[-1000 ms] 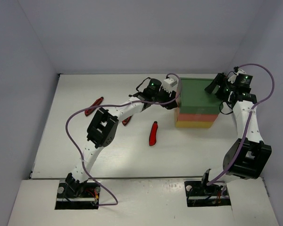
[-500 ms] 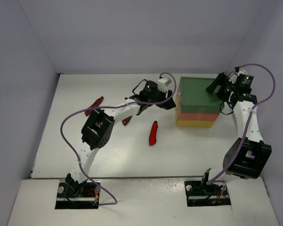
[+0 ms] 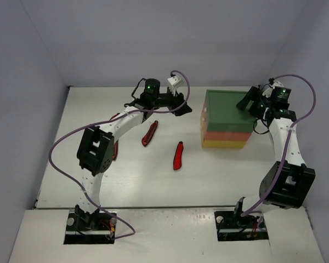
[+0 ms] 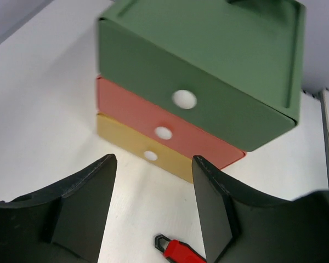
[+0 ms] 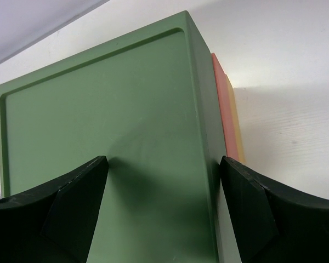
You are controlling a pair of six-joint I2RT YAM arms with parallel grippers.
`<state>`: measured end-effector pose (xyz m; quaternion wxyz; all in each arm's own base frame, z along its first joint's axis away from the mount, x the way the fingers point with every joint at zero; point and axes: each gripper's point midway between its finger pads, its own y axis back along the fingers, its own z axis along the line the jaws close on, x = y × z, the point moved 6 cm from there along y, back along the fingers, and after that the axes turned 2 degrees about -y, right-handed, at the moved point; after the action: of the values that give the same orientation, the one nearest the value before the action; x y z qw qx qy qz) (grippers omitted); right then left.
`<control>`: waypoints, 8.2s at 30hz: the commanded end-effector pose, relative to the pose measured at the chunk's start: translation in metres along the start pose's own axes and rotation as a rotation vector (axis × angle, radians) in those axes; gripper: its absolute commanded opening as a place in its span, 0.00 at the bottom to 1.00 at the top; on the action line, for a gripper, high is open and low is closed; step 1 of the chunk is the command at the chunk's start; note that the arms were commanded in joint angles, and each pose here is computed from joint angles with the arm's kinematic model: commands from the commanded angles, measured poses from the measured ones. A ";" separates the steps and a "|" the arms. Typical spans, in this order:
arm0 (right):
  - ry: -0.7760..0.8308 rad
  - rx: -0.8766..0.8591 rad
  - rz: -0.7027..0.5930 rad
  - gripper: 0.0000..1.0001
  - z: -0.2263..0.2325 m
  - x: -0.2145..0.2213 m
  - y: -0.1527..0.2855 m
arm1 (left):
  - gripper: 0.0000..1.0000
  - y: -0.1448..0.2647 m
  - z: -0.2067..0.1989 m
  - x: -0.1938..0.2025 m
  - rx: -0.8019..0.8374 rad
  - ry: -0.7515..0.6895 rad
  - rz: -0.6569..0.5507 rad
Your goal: Sort the tools into containers
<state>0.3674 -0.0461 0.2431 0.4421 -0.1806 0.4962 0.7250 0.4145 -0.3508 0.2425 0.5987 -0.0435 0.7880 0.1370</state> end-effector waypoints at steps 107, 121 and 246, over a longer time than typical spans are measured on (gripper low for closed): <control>0.105 0.242 -0.165 0.21 -0.008 -0.009 0.035 | 0.00 0.077 -0.007 -0.015 0.096 -0.371 -0.060; 0.109 0.249 -0.169 0.24 -0.009 -0.009 0.036 | 0.10 0.101 -0.008 -0.008 0.055 -0.364 -0.052; 0.217 -0.097 -0.235 0.81 0.085 0.037 0.109 | 0.62 0.097 -0.114 -0.140 -0.685 0.201 -0.231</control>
<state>0.2683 0.0161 0.2836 0.4404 -0.2939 0.5089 0.6787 0.3481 -0.3401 0.3241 0.3928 -0.2742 0.7979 0.3659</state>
